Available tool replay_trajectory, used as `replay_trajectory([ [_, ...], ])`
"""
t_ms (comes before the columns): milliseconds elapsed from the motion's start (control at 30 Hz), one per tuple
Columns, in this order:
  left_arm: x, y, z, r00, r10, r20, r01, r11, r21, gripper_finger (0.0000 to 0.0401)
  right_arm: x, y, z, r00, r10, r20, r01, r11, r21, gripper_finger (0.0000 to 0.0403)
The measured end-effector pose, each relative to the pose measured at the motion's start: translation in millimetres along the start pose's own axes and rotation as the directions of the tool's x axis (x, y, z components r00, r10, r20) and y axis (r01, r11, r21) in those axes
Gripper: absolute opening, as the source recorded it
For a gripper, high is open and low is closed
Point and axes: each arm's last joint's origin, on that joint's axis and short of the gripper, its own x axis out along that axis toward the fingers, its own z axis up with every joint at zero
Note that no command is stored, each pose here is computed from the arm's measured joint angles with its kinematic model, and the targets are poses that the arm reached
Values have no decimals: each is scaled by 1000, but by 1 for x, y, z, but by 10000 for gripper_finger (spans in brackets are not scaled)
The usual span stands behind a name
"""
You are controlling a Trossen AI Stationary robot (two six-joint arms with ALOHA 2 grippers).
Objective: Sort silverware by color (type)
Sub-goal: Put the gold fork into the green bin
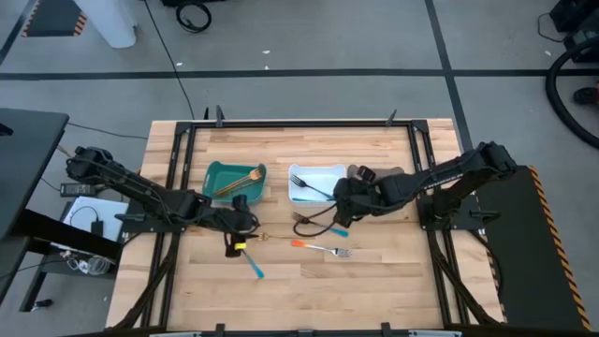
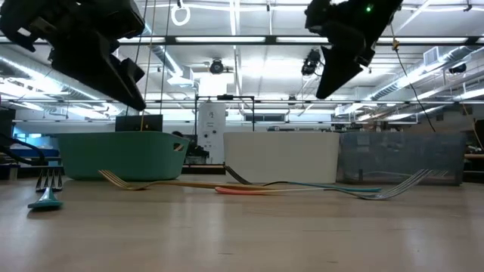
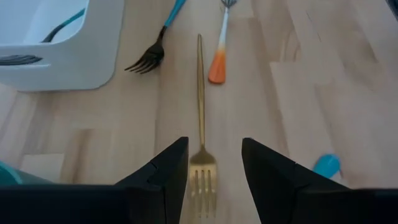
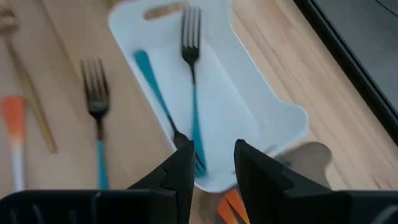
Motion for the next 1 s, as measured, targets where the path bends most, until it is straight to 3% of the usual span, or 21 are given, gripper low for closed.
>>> replay_trajectory([
  [133, 0, 1, 0, 1000, 7, 1, -7, 999, 36, 160, -2, 6, 3, 998, 23, 52, -22, 1000, -18, 119],
  [300, 0, 1, 0, 1000, 5, 2, -5, 999, -32, 160, -3, 8, 6, 996, 37, 79, -34, 999, -34, 119],
  [500, -1, -2, 0, 1000, -12, 0, 11, 964, -266, 160, -4, 12, 8, 990, 121, 78, -118, 992, -47, 119],
  [733, -2, -10, -2, 998, -67, -6, 59, 917, -394, 160, -8, 18, 8, 982, 158, 103, -148, 984, -101, 119],
  [1000, -6, -24, 3, 986, -153, 62, 165, 916, -366, 160, -14, 31, 15, 925, 354, 137, -324, 924, -202, 119],
])
